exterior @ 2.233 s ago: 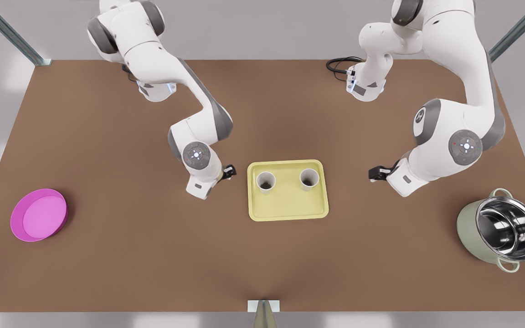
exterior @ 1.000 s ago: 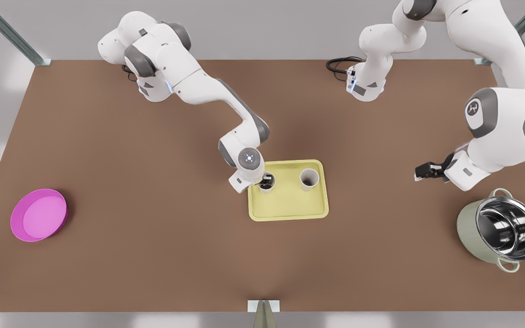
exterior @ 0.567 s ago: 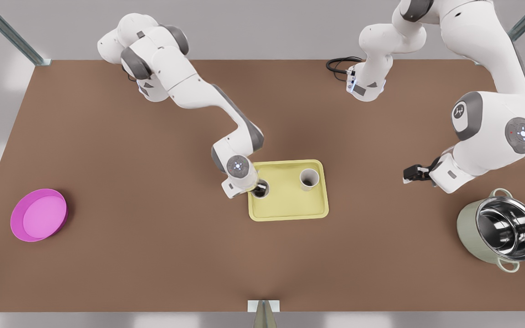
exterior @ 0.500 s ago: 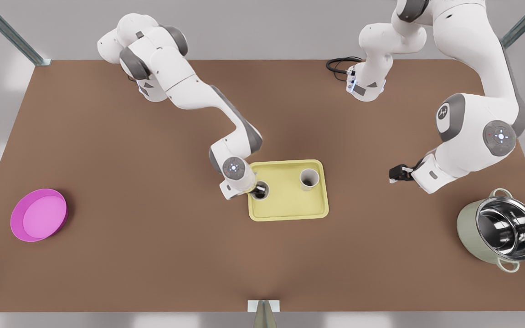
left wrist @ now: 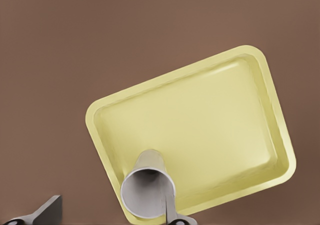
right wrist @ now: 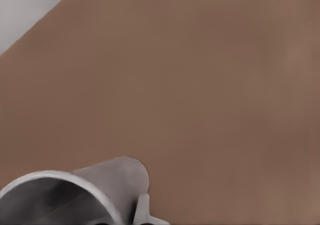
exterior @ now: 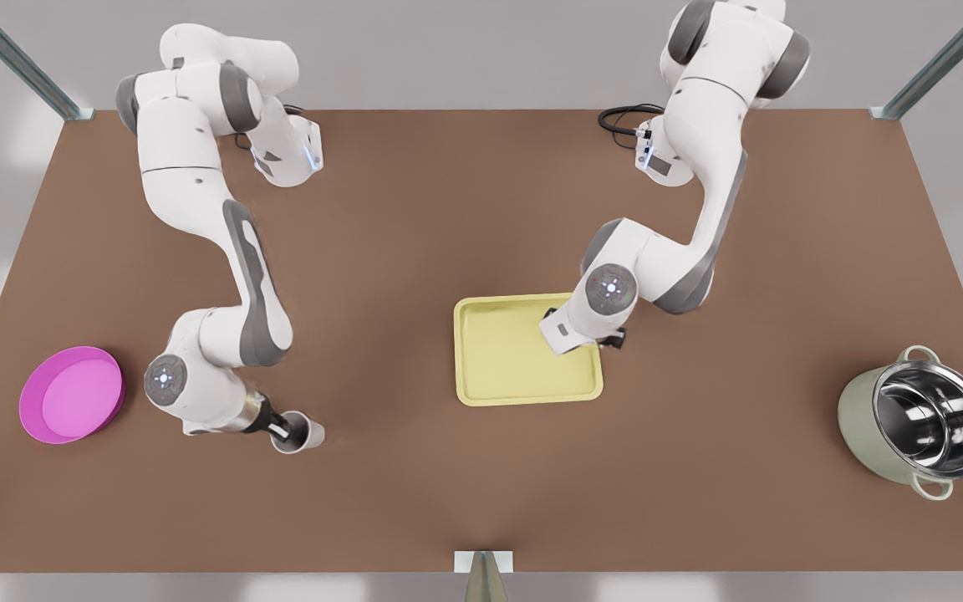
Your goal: Use the left arm to pick up the white IKEA cup from the tray and place it on the middle-left position; use the right arm to pick up the white IKEA cup from the tray and place it on the middle-right position
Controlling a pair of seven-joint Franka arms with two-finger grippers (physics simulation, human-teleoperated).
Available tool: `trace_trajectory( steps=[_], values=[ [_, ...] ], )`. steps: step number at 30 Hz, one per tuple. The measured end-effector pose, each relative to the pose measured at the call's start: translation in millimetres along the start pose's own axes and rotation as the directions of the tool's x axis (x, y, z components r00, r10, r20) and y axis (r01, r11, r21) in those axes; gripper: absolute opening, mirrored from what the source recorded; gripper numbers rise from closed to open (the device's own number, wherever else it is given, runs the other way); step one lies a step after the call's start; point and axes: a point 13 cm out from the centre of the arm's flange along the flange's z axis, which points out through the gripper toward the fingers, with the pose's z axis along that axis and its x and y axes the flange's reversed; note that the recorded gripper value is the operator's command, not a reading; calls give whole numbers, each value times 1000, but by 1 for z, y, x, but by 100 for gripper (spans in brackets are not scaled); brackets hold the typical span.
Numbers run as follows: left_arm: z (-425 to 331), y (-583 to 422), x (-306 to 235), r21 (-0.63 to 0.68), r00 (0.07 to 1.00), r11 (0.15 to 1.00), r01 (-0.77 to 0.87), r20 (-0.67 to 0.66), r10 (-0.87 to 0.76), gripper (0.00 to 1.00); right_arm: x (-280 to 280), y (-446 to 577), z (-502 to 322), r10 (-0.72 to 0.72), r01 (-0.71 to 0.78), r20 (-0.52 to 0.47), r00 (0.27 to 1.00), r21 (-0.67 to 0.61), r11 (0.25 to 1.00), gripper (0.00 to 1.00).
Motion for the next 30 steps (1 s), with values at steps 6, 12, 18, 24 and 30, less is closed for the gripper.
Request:
trace_trajectory(
  steps=[6, 12, 18, 24, 30],
  values=[
    [55, 34, 45, 1, 992, 992, 125, -5, -125, 100, -60, -92, 19, -153, 153, -10, 988, 48, 987, 19],
    [85, 23, 34, 32, 984, 985, 171, 41, -172, 100, -71, -116, 52, -331, 332, -22, 943, 57, 942, 19],
    [123, 24, 49, 29, 979, 979, 201, 40, -202, 100, -78, -124, 55, -467, 467, -22, 884, 89, 880, 100],
    [155, 19, 44, 36, 974, 975, 221, 48, -223, 94, -81, -118, 18, -538, 537, -9, 843, 78, 840, 100],
    [147, 15, 33, 54, 967, 970, 236, 89, -240, 42, -46, -84, -160, -628, 624, 53, 776, 74, 778, 100]
  ],
)
